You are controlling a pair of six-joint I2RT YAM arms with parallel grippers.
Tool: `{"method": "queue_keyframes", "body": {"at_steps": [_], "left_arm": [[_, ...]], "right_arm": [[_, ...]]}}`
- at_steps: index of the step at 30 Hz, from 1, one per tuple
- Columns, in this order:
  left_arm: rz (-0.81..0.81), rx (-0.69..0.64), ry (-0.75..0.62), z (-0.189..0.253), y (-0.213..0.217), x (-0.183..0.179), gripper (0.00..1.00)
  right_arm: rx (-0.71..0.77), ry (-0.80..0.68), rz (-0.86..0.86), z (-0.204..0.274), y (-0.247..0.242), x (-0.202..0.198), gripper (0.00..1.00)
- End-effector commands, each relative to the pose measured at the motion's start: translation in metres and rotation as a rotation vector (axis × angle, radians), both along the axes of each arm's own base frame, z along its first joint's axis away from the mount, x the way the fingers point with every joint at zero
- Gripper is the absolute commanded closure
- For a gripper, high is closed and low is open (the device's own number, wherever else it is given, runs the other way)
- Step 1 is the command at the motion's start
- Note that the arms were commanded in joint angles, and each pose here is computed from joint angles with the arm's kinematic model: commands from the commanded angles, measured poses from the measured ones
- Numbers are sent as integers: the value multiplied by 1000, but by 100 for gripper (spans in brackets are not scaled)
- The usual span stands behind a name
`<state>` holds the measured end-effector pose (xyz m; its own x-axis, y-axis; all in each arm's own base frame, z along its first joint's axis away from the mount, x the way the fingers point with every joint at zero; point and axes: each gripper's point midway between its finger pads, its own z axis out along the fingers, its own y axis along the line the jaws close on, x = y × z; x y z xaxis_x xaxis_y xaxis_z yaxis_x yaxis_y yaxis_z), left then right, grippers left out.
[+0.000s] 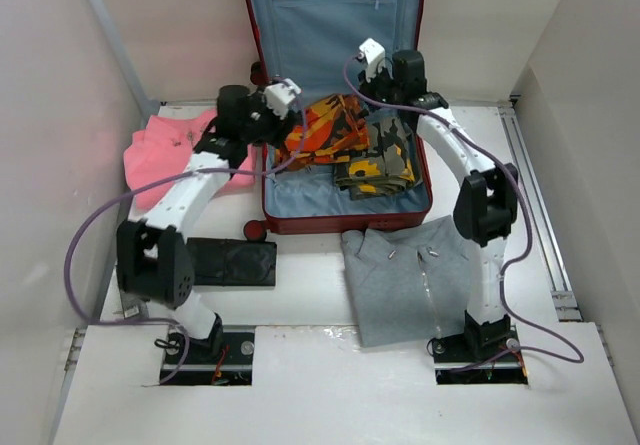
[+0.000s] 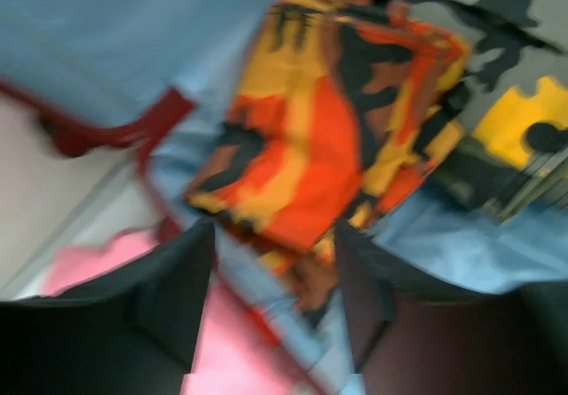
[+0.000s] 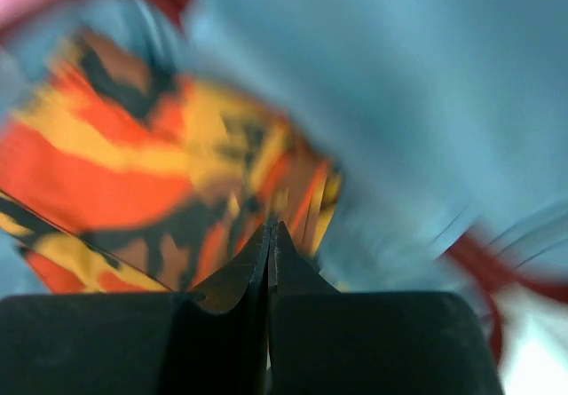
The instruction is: Pack the luggage
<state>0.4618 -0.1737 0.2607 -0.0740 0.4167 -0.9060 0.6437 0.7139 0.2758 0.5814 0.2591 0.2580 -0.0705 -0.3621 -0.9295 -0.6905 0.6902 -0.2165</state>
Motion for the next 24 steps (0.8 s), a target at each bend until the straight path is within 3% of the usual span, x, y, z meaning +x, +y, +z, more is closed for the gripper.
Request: {"method": "queue_keyframes", "body": {"at_steps": [1, 4, 8, 10, 14, 17, 24], "left_arm": [[-26, -1, 66, -28, -35, 2, 52], [-41, 23, 93, -66, -65, 5, 54], [69, 27, 200, -120, -58, 17, 63], [147, 71, 247, -146, -43, 29, 73], [249, 164, 414, -187, -17, 44, 100], [331, 202, 427, -194, 6, 57, 100], [321, 318, 323, -188, 28, 61, 100]], "right_arm": [[121, 139, -59, -50, 13, 6, 100], [148, 243, -98, -95, 3, 13, 100], [169, 352, -125, -138, -6, 8, 100], [166, 406, -114, -161, -5, -2, 100], [153, 425, -102, -164, -9, -19, 100], [131, 427, -119, -165, -16, -29, 100], [110, 320, -85, -117, -37, -38, 100]]}}
